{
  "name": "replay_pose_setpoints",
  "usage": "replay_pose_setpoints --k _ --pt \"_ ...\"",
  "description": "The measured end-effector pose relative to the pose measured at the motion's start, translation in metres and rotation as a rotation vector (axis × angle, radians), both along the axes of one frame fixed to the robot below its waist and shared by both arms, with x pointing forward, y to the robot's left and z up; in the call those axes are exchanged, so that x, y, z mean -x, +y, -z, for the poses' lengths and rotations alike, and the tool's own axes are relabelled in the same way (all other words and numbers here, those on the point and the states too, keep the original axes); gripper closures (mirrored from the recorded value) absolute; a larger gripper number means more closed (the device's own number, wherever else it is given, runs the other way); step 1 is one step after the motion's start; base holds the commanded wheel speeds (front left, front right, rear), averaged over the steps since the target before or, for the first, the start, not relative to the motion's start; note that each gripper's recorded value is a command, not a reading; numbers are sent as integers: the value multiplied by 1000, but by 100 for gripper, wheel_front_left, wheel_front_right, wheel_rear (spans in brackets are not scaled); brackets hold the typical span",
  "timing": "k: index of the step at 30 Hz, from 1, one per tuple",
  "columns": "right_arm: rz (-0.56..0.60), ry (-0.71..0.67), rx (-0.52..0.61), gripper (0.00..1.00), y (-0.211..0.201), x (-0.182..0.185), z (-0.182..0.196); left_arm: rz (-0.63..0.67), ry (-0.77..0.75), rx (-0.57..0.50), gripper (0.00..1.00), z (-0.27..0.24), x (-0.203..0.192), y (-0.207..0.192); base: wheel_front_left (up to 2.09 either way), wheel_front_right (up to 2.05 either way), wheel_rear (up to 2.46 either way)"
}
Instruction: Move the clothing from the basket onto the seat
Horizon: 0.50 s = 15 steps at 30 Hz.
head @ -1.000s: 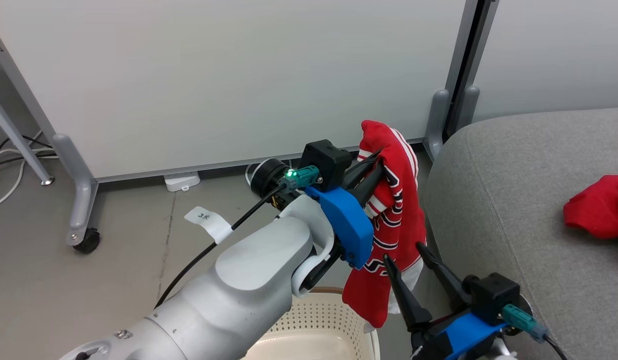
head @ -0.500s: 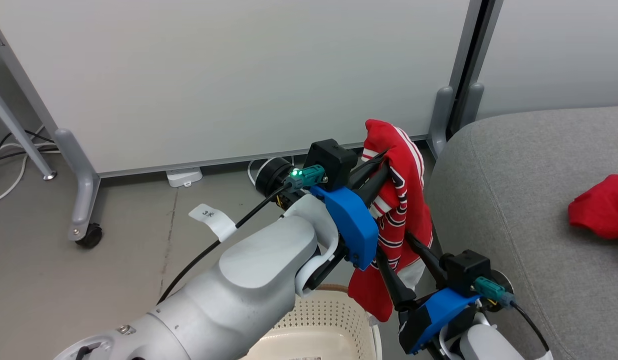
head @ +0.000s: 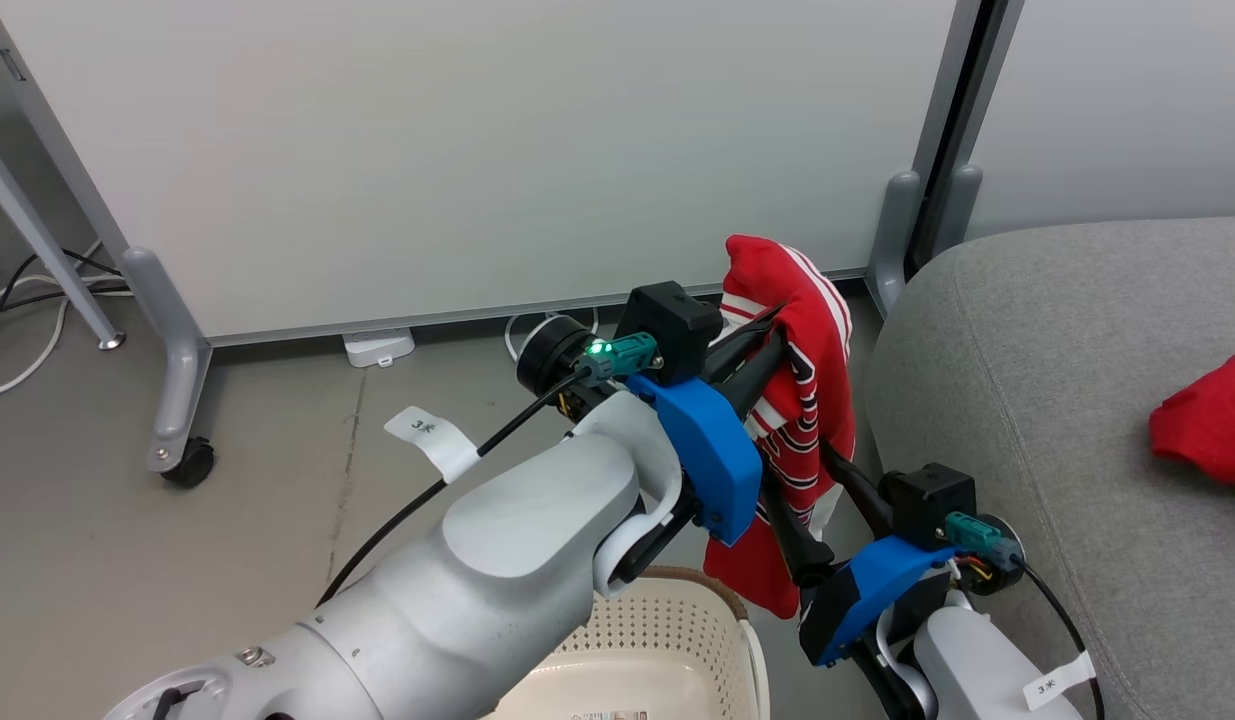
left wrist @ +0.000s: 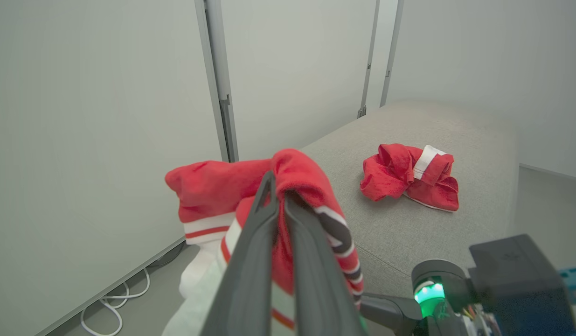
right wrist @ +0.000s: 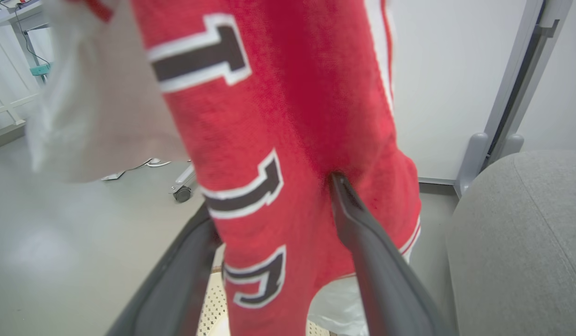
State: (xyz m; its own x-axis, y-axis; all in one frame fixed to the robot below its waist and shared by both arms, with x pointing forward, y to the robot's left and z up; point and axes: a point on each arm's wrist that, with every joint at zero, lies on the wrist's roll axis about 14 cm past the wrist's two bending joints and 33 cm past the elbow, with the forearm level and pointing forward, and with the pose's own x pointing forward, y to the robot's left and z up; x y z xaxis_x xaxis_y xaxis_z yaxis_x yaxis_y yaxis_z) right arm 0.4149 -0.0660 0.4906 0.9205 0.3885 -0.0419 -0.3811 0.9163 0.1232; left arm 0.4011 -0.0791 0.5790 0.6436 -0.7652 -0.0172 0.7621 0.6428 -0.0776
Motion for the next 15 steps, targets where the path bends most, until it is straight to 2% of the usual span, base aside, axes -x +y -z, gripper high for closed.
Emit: replay_pose_setpoints --k 2,3,5,6,15 --pt "1 4 1 0 0 -1 1 0 0 -1 100 0 0 0 0 0 0" --pt "3 8 -2 18 -1 -2 1 1 -1 -2 100 0 0 0 0 0 0" --pt "6 13 -7 95 -1 -3 2 1 -2 -4 100 0 0 0 0 0 0" --pt "7 14 -8 100 -2 -3 2 2 -2 -4 100 0 0 -1 0 0 0" --pt "8 -1 -29 100 -2 -1 -5 12 -2 -4 100 0 1 -6 0 0 0"
